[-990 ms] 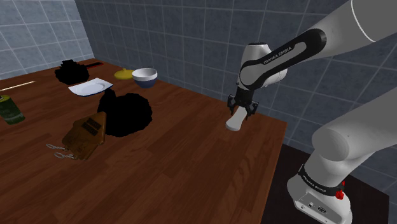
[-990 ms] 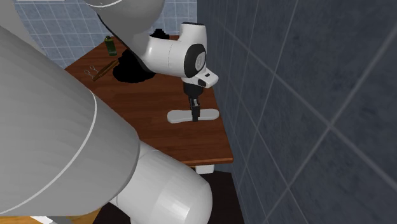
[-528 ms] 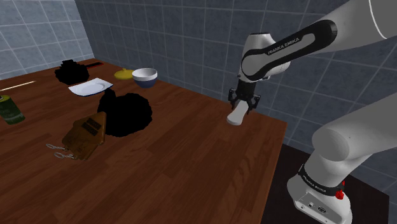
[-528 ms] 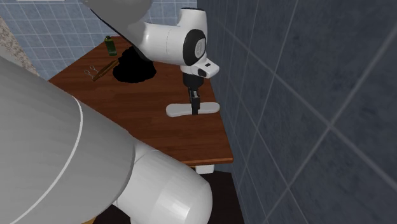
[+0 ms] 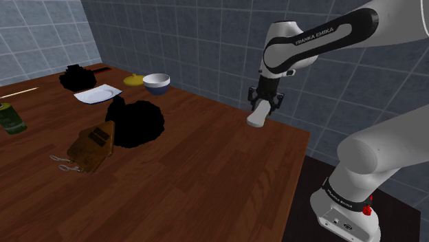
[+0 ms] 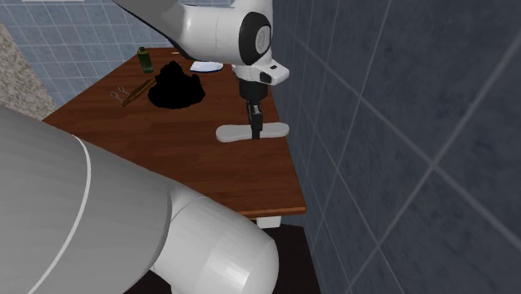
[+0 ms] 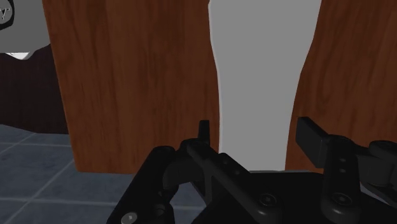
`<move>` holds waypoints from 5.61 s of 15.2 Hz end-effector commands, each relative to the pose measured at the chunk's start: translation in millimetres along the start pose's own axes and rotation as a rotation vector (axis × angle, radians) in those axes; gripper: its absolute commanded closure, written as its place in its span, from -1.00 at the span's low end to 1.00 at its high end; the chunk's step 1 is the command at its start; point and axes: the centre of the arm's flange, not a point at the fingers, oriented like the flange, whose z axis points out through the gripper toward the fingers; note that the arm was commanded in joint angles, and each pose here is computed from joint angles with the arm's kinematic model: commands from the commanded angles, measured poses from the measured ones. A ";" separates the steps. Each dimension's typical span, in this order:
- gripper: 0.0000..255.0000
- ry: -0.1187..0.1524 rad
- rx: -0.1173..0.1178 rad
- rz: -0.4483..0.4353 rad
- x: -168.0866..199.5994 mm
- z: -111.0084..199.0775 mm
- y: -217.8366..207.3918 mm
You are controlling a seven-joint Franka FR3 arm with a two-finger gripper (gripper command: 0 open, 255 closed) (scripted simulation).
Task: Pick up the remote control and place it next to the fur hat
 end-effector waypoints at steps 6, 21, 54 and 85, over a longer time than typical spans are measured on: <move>1.00 0.000 0.000 0.000 -0.3 -37.0 -0.5; 1.00 0.000 0.000 0.000 -1.0 -116.2 -1.9; 1.00 0.000 0.000 0.000 -314.5 -148.7 -142.6; 1.00 0.000 0.000 0.000 -332.5 4.6 -148.5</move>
